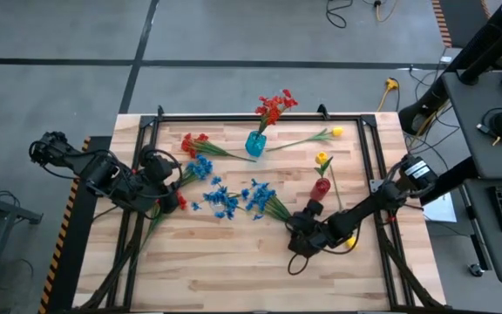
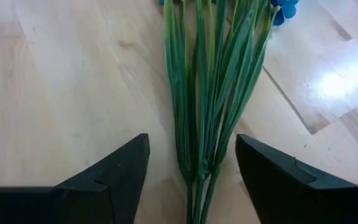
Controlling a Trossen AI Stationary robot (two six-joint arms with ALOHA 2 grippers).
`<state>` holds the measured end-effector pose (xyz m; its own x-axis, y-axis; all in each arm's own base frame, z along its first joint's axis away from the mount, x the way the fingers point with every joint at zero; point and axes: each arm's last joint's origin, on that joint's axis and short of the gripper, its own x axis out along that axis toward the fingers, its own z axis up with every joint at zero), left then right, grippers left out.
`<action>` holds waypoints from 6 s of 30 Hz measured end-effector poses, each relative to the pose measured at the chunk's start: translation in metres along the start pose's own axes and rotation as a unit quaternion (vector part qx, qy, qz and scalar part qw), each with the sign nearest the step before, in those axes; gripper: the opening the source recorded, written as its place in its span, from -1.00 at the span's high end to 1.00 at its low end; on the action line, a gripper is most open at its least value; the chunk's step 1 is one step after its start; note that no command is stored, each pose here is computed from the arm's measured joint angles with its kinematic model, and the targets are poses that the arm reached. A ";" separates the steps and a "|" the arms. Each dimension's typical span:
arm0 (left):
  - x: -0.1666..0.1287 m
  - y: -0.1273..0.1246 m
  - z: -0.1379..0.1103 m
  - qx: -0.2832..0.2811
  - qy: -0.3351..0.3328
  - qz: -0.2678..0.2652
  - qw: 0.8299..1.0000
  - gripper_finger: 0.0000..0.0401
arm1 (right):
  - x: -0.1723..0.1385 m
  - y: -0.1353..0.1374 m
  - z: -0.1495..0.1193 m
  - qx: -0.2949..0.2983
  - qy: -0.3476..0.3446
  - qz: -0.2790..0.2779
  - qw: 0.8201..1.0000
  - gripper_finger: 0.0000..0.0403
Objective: Sort flowers into vase by color
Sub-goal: Put the right blue flowers into the transparent vase
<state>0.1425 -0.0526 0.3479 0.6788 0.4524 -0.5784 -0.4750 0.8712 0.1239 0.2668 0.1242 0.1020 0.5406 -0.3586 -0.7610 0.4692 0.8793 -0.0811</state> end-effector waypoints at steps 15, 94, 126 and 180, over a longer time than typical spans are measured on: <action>0.000 -0.003 0.007 -0.022 -0.040 0.003 0.999 0.00 | 0.002 -0.004 0.002 0.066 0.004 -0.008 0.998 0.87; 0.031 -0.180 0.013 0.188 -0.212 -0.224 0.932 0.00 | -0.122 0.024 0.096 -0.222 -0.464 0.288 0.808 0.86; 0.048 -0.132 -0.018 0.077 -0.416 -0.207 0.882 0.00 | -0.076 0.056 0.124 -0.236 -0.569 0.200 0.762 0.86; 0.069 -0.153 -0.012 0.118 -0.425 -0.249 0.862 0.37 | -0.062 0.067 0.171 -0.254 -0.520 0.202 0.790 0.86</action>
<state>0.2550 -0.1568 0.2796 0.9787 -0.0993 0.1799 0.0522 0.9669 0.2496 0.3840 0.1519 0.2536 0.9802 0.1518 0.1275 -0.0861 0.9052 -0.4161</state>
